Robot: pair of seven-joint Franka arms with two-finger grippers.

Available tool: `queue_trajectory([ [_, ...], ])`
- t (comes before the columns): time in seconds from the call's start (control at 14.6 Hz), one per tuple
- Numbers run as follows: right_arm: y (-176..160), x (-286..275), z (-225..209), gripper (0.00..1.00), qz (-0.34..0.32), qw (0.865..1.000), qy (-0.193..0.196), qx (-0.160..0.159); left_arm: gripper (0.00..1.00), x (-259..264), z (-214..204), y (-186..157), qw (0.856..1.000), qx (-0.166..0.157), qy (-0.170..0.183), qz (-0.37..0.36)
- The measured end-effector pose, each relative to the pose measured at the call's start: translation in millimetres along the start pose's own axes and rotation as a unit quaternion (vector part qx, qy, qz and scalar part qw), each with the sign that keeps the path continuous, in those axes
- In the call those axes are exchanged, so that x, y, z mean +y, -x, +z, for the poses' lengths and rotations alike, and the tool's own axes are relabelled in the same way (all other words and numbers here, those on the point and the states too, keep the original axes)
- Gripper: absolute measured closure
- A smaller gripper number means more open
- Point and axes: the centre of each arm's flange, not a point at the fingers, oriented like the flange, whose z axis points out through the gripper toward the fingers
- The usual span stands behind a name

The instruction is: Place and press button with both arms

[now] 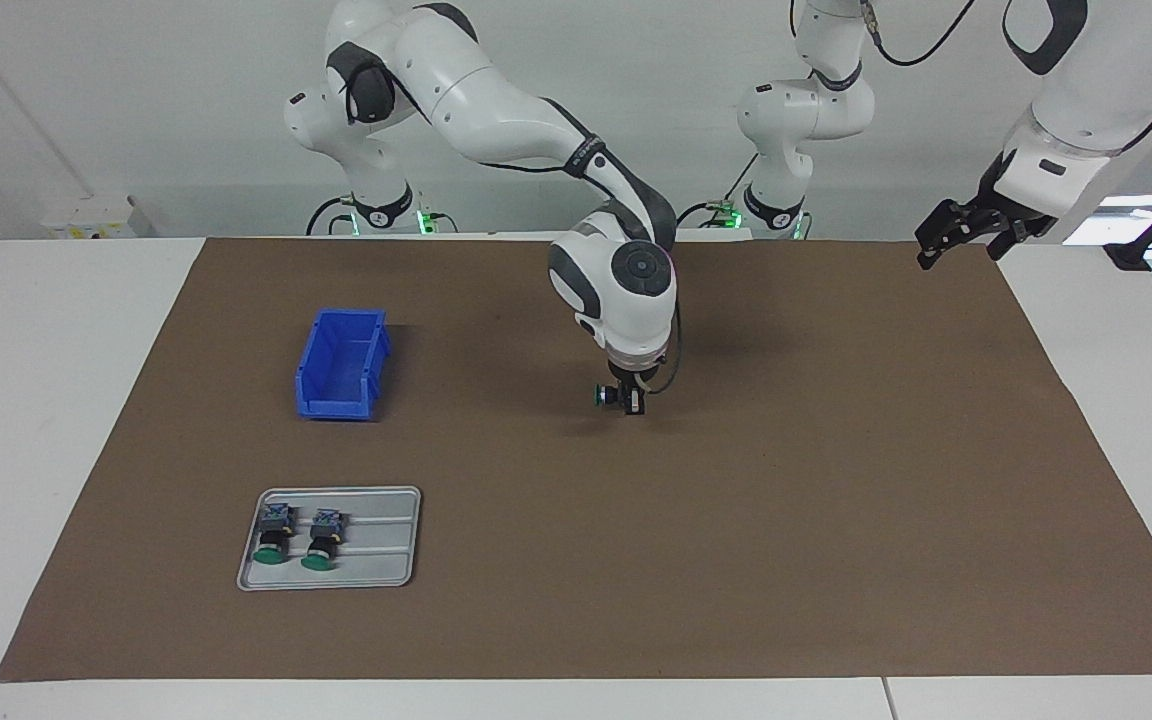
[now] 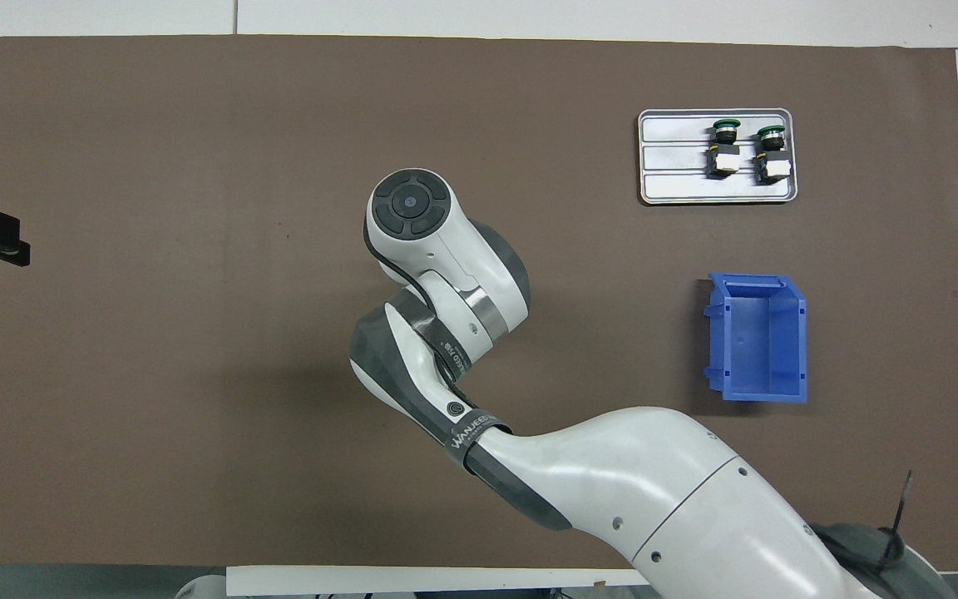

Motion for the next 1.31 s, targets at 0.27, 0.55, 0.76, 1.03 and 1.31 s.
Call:
queue_trajectory([
  [0.27,3,2,6,0.52,-0.004,1.000,0.000,0.000,0.00,0,0,0,1.000,0.000,0.000,0.000],
  [0.55,8,6,3,0.28,-0.046,0.999,0.001,0.001,0.00,-1,0,0,1.000,0.000,0.000,-0.001],
  [0.76,-10,-11,-42,0.00,-0.073,0.997,0.012,0.009,0.00,-1,0,0,1.000,0.000,0.000,-0.001],
  [1.03,-79,-35,-146,0.00,-0.160,0.987,0.002,0.002,0.00,-1,0,0,1.000,-0.001,0.000,-0.002],
  [1.31,-188,-50,-224,0.00,-0.276,0.961,-0.010,0.002,0.00,-1,1,0,1.000,-0.001,0.000,-0.002],
])
